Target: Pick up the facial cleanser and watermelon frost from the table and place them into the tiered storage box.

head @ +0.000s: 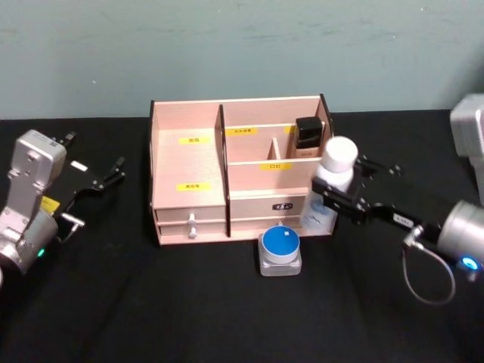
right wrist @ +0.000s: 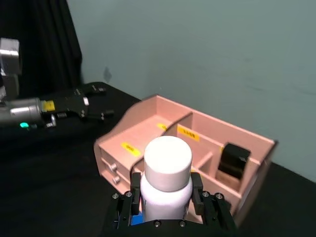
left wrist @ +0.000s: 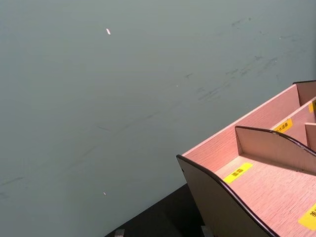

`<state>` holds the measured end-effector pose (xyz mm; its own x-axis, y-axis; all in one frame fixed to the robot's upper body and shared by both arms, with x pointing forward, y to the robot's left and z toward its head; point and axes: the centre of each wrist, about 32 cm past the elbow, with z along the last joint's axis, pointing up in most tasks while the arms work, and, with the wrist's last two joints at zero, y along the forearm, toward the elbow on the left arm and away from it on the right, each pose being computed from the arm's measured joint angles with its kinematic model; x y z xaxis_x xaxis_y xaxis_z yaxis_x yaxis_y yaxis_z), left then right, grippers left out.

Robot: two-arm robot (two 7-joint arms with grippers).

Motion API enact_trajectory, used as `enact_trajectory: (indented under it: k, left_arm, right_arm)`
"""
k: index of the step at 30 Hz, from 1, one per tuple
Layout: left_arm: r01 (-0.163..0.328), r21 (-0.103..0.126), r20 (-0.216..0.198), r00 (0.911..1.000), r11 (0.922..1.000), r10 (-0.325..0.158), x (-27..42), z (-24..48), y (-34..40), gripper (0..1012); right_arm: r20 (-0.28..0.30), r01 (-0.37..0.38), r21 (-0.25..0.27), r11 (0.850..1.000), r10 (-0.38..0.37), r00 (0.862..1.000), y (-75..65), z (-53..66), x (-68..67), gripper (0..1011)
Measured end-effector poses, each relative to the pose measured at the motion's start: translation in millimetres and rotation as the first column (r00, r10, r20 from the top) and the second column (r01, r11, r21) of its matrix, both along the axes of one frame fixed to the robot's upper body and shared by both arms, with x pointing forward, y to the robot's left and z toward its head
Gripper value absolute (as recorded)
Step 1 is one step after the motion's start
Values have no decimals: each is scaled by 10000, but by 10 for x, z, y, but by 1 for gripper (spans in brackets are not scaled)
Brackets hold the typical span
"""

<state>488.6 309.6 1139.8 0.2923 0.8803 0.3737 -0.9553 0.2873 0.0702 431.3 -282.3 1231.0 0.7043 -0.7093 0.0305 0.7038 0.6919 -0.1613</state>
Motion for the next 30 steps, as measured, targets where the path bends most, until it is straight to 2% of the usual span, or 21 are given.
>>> enact_trajectory:
  k: [9, 16, 30]
  left_arm:
    - [0, 0, 0, 10000, 10000, 0, 0, 0, 0, 1001]
    - [0, 0, 0, 10000, 10000, 0, 0, 0, 0, 1001]
    - [0, 1, -1, 10000, 10000, 0, 0, 0, 0, 1001]
  right_arm:
    - [240, -328, 143, 9994, 325, 9992, 190, 224, 214, 600]
    - [533, -254, 37, 9997, 252, 9983, 350, 304, 401, 600]
    - [548, 99, -249, 9996, -85, 9985, 633, 283, 794, 600]
